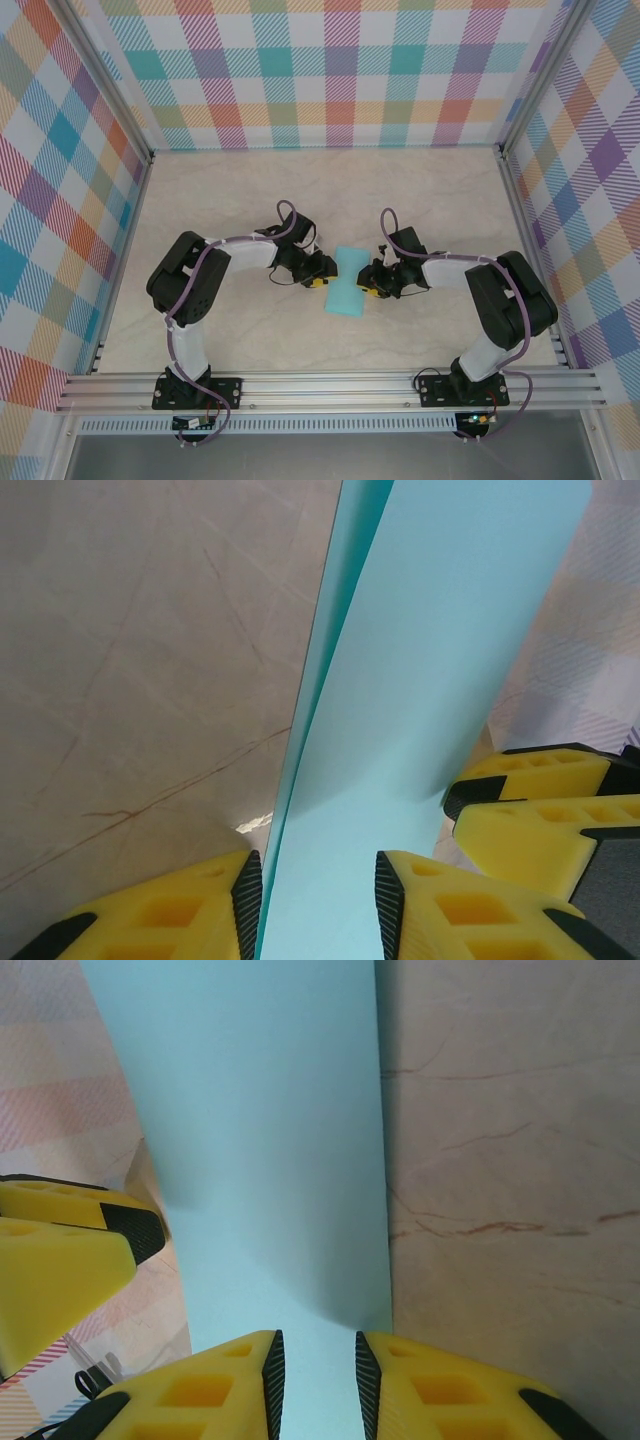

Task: Fold a paper plane with a square sheet of paper (pick it up from the middle)
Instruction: Fold the square sheet of paper in half at the center of the table.

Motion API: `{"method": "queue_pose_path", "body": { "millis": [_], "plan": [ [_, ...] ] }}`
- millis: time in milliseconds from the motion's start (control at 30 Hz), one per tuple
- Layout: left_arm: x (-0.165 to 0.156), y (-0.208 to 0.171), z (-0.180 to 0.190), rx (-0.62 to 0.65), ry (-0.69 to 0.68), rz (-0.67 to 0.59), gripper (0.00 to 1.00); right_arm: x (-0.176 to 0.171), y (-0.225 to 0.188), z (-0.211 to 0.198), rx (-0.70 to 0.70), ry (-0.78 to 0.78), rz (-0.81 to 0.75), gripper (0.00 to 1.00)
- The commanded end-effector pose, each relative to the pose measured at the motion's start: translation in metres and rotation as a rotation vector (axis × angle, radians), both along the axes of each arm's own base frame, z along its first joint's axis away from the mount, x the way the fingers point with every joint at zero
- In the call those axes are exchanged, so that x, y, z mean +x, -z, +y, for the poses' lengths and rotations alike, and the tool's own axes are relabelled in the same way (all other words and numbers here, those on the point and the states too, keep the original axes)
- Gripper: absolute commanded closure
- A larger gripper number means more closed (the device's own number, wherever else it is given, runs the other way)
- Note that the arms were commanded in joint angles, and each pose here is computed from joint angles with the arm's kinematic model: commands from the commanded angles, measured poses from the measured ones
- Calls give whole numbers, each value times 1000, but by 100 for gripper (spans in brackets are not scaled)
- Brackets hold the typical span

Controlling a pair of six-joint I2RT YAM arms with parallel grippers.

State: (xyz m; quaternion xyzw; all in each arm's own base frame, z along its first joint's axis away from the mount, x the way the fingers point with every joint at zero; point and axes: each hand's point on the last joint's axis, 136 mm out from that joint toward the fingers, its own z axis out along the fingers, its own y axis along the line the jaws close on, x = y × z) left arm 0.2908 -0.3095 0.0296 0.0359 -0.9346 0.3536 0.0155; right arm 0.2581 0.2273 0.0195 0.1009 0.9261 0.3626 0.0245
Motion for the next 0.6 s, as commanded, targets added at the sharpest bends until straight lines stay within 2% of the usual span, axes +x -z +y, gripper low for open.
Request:
{"method": "queue_pose_path", "body": {
  "millis": [0, 100, 233, 367, 567],
  "plan": [
    [-6, 2, -1, 28, 30, 13, 60, -17, 21, -11, -64, 13, 75, 71],
    [-15, 1, 6, 58, 27, 42, 59, -18, 22, -12, -66, 16, 79, 72],
    [-24, -9, 18, 82, 11, 23, 52, -19, 23, -12, -67, 17, 78, 72],
    [-36, -16, 15, 29, 14, 42, 52, -19, 22, -12, -65, 16, 77, 71],
    [-49, -15, 15, 40, 29, 54, 51, -19, 23, -13, -70, 17, 77, 71]
  ]
}}
